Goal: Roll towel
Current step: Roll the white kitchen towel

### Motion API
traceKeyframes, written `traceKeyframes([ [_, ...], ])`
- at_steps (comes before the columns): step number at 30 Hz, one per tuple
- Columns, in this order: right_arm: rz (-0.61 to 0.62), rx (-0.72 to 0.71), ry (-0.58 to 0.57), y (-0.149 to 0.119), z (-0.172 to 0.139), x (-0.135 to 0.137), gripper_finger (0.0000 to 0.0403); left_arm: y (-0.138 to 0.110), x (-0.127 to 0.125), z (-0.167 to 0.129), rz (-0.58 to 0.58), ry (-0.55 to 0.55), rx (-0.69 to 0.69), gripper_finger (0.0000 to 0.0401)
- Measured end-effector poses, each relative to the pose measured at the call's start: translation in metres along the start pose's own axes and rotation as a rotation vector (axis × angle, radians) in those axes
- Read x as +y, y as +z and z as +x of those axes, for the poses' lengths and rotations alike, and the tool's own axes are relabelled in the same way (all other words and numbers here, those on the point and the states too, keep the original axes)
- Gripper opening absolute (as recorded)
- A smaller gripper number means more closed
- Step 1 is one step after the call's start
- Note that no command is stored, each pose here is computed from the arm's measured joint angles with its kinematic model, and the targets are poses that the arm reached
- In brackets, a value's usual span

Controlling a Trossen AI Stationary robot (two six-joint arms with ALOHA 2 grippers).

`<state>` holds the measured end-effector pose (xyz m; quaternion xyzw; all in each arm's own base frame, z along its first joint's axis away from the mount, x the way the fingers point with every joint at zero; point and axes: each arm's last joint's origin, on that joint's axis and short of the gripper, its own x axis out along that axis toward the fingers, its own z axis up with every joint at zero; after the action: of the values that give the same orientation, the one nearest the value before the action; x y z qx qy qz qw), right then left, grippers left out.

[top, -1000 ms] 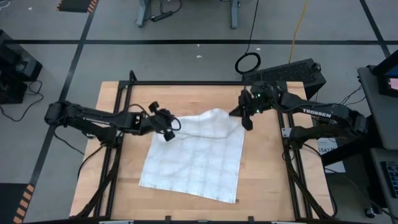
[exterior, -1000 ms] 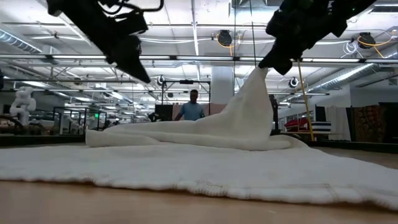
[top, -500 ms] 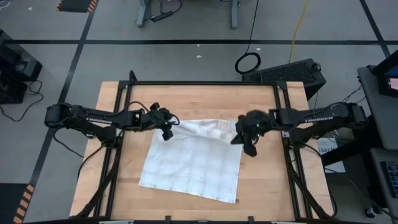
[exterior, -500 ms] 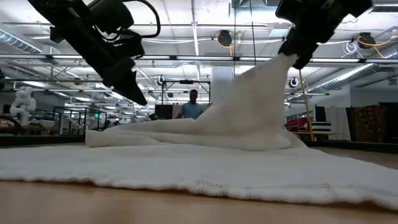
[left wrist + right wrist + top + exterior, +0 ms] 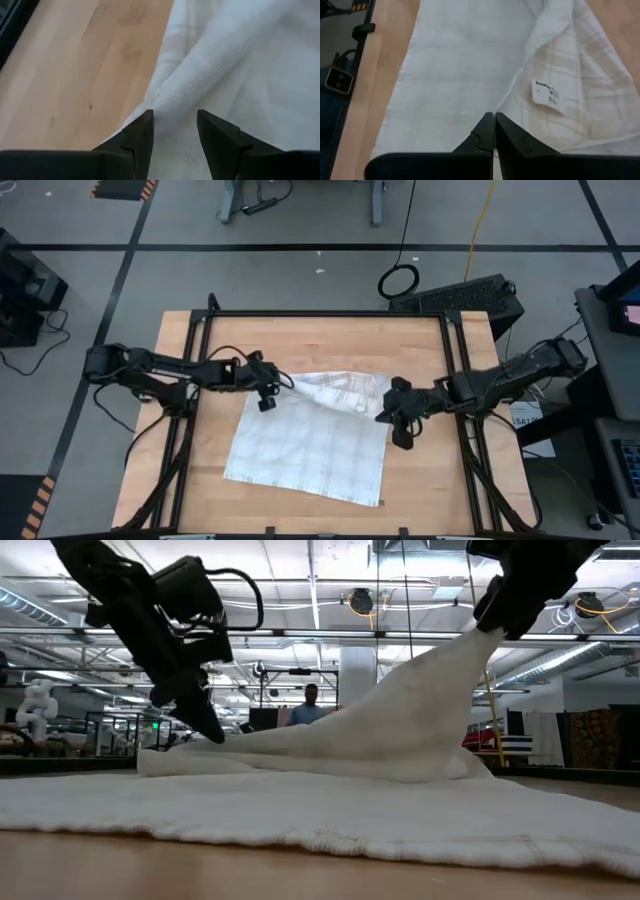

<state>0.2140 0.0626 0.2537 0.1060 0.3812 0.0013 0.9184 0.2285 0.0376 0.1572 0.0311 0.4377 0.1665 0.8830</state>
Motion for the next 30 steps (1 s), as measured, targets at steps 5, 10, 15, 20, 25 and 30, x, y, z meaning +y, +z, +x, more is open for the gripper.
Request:
traceKeyframes([
  [5, -0.052, 0.018, 0.001, -0.007, 0.002, 0.013, 0.0000, -0.001, -0.011, 0.007, 0.090, 0.018, 0.005, 0.0102],
  [10, -0.103, 0.064, -0.002, -0.015, 0.012, 0.024, 0.0000, 0.005, -0.037, -0.005, 0.117, -0.060, -0.066, 0.0011],
  [15, -0.132, 0.133, -0.014, -0.024, 0.027, 0.030, 0.0000, 0.003, -0.068, -0.021, 0.101, -0.169, -0.116, 0.0005],
  [20, -0.132, 0.232, 0.029, -0.033, 0.042, 0.037, 0.0000, 0.001, -0.077, -0.026, -0.033, -0.188, -0.109, 0.0014],
  [25, -0.127, 0.298, 0.051, -0.041, 0.048, 0.042, 0.0000, 0.004, -0.079, -0.040, -0.067, -0.346, -0.116, 0.0063],
  [30, -0.130, 0.305, 0.043, -0.043, 0.051, 0.043, 0.0000, 0.008, -0.073, -0.059, -0.077, -0.410, -0.182, 0.0133],
])
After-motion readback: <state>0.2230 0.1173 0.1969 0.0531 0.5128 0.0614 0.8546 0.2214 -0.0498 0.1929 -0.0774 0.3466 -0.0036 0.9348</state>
